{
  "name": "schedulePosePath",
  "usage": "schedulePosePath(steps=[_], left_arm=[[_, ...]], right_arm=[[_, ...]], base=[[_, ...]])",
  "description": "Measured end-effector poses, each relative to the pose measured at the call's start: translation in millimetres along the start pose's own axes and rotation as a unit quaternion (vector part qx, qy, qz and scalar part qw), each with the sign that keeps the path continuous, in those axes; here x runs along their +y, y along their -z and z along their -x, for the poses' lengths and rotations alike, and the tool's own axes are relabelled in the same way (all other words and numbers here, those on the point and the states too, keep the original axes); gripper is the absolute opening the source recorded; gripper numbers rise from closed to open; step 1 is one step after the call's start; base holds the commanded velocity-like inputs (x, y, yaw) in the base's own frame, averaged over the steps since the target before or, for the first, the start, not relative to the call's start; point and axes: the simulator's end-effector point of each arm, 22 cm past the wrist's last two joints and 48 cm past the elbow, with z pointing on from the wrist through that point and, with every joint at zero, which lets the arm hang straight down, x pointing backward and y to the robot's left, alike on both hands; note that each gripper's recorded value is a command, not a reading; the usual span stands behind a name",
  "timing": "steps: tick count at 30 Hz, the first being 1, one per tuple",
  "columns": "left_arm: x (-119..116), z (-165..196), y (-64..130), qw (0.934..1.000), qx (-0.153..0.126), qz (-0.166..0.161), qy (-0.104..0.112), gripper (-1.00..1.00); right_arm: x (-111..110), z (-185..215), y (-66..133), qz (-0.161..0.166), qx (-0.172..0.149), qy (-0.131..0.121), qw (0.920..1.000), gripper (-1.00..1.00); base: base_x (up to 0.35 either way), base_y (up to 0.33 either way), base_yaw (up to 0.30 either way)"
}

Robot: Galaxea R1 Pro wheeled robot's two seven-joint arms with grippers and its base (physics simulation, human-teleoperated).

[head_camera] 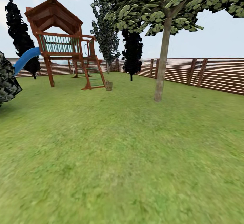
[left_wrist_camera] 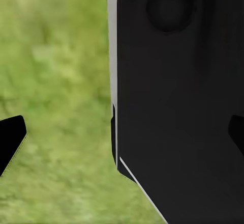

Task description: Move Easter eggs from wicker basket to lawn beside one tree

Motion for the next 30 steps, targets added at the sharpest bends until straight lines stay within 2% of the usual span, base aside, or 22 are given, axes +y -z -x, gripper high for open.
schedulePosePath(steps=[10, 12, 17, 19, 20, 22, 23, 24, 25, 26, 27, 29, 30], left_arm=[[1.6, 2.2, 0.0, 1.0000, -0.003, 0.002, 0.001, 1.00], [6.9, 30.8, 1.0, 0.9995, -0.032, 0.006, 0.002, 1.00], [22.7, 93.4, 9.6, 0.9951, -0.098, 0.015, 0.002, 1.00], [16.5, 111.9, 13.5, 0.9932, -0.116, 0.011, 0.002, 1.00], [4.8, 125.8, 16.9, 0.9919, -0.127, 0.004, 0.002, 1.00], [-6.8, 152.2, 25.3, 0.9907, -0.136, -0.003, 0.006, 1.00], [-9.5, 161.5, 29.7, 0.9919, -0.127, -0.006, 0.009, 1.00], [-14.9, 168.3, 38.4, 0.9961, -0.083, -0.018, 0.025, 1.00], [-17.8, 172.1, 45.7, 0.9973, -0.059, -0.026, 0.036, 1.00], [-19.5, 178.6, 54.1, 0.9972, -0.042, -0.037, 0.049, 1.00], [-18.1, 191.5, 64.3, 0.9963, -0.036, -0.046, 0.063, 1.00], [-14.2, 249.4, 95.3, 0.9915, -0.049, -0.074, 0.095, 1.00], [-16.5, 286.4, 114.8, 0.9876, -0.058, -0.096, 0.110, 1.00]], right_arm=[[0.2, -1.0, 0.0, 0.000, 0.002, 0.000, 1.0000, 1.00], [-0.7, 0.2, 0.0, -0.001, 0.000, -0.004, 1.0000, 1.00], [-20.7, 23.0, 0.7, -0.015, -0.025, -0.015, 0.9995, 1.00], [-15.2, 26.3, 0.8, -0.012, -0.027, -0.024, 0.9993, 1.00], [-4.2, 32.9, 1.0, -0.006, -0.032, -0.025, 0.9992, 1.00], [5.3, 68.7, 4.7, -0.001, -0.055, -0.021, 0.9983, 1.00], [6.0, 94.5, 9.5, -0.002, -0.067, -0.017, 0.9976, 1.00], [4.9, 111.9, 17.5, -0.006, -0.038, -0.007, 0.9992, 1.00], [2.2, 164.5, 37.1, -0.011, -0.067, 0.000, 0.9977, 1.00], [-2.4, 188.9, 50.8, -0.018, -0.071, 0.006, 0.9973, 1.00], [-8.2, 214.7, 66.0, -0.025, -0.080, 0.010, 0.9964, 1.00], [-19.4, 280.6, 106.7, -0.042, -0.105, 0.013, 0.9935, 1.00], [-25.5, 304.0, 123.7, -0.050, -0.088, 0.011, 0.9948, 1.00]], base=[[0.337, 0.000, 0.000], [0.340, 0.000, 0.000], [0.330, 0.039, 0.000], [0.305, 0.154, 0.000], [0.317, 0.131, 0.000], [0.327, 0.104, 0.000], [0.336, 0.070, 0.000], [0.338, 0.044, 0.000], [0.340, 0.028, 0.000], [0.342, 0.018, 0.000], [0.344, 0.009, 0.000], [0.345, 0.005, 0.000], [0.346, 0.002, 0.000]])
